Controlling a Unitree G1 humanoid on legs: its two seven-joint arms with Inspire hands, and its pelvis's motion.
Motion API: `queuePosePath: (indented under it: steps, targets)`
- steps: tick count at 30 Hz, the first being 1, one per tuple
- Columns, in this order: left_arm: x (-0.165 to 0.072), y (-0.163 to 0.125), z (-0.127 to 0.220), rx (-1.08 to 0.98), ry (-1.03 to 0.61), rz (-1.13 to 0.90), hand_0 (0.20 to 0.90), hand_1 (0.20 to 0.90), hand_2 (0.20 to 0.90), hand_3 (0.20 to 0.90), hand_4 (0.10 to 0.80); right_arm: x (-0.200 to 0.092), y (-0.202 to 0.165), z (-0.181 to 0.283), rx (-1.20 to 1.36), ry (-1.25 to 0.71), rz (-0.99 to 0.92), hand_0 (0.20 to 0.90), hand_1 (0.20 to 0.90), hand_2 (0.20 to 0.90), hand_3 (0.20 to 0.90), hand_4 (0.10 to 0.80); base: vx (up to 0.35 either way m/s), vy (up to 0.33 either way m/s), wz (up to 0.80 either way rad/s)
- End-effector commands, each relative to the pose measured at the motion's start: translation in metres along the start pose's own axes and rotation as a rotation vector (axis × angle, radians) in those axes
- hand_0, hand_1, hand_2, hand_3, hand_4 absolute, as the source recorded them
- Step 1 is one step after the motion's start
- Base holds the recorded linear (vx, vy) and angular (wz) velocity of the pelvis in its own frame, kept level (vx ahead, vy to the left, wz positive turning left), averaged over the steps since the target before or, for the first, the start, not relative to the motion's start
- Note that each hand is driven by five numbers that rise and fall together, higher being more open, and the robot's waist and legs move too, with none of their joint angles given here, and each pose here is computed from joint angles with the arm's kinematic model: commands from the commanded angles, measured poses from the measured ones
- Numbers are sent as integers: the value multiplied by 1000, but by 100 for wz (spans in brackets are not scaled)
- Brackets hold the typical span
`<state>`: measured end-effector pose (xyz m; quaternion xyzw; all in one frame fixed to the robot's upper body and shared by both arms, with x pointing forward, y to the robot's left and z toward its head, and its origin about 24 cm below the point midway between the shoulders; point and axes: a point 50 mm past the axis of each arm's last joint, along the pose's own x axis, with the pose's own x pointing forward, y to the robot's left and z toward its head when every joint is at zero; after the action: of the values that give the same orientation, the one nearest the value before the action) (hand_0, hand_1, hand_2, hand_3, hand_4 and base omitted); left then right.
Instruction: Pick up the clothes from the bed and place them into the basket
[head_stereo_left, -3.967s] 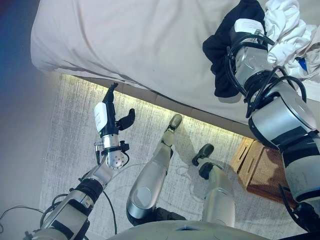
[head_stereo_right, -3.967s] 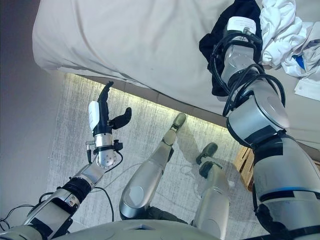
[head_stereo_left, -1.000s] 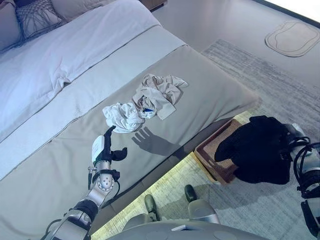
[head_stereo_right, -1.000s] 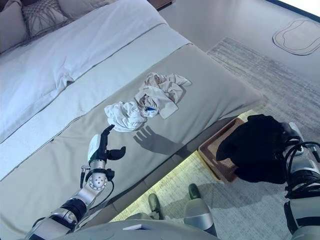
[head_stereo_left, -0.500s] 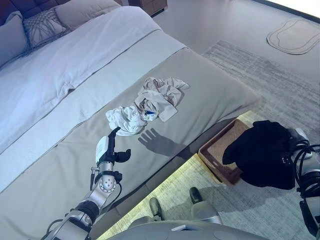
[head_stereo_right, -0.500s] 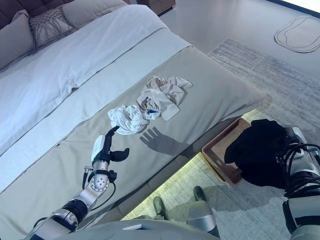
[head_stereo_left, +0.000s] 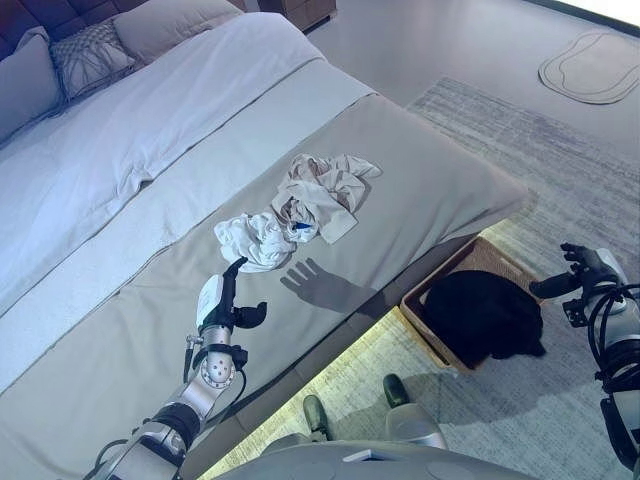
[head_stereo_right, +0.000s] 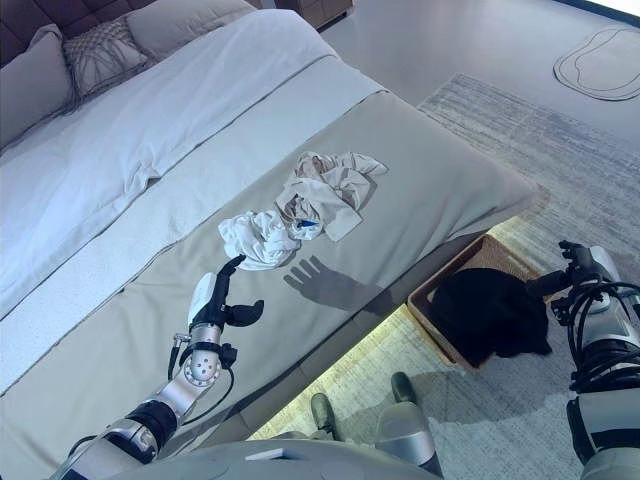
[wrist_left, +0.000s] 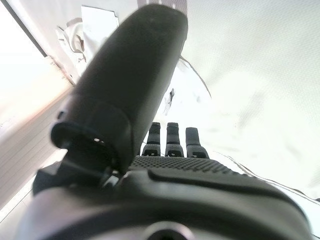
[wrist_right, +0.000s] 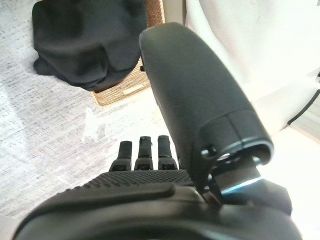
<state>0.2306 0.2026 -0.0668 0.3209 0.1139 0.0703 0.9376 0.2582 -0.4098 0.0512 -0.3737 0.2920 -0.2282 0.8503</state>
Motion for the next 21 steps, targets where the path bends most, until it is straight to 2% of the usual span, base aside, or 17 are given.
queuePosePath:
  steps: [1,12,15,19,21]
  targets:
    - [19,21,20,-46,-104,103,900,900,900,900,800,2,-55,42,13,-162,-188,900,900,900,900,800,0,0,0]
    - [19,22,18,-51,-97,105,900,900,900,900,800,-3,-63,65,-26,-275,-242,900,900,900,900,800,1,-2,1]
    - [19,22,18,-53,-90,109,900,900,900,900,800,-10,-68,92,-53,-399,-322,900,900,900,900,800,0,0,0]
    - [22,22,26,-81,-120,126,900,900,900,900,800,-34,-74,152,-98,-636,-482,900,900,900,900,800,-43,17,9]
    - [23,22,31,-93,-139,133,900,900,900,900,800,-40,-75,168,-127,-686,-513,900,900,900,900,800,-67,42,18]
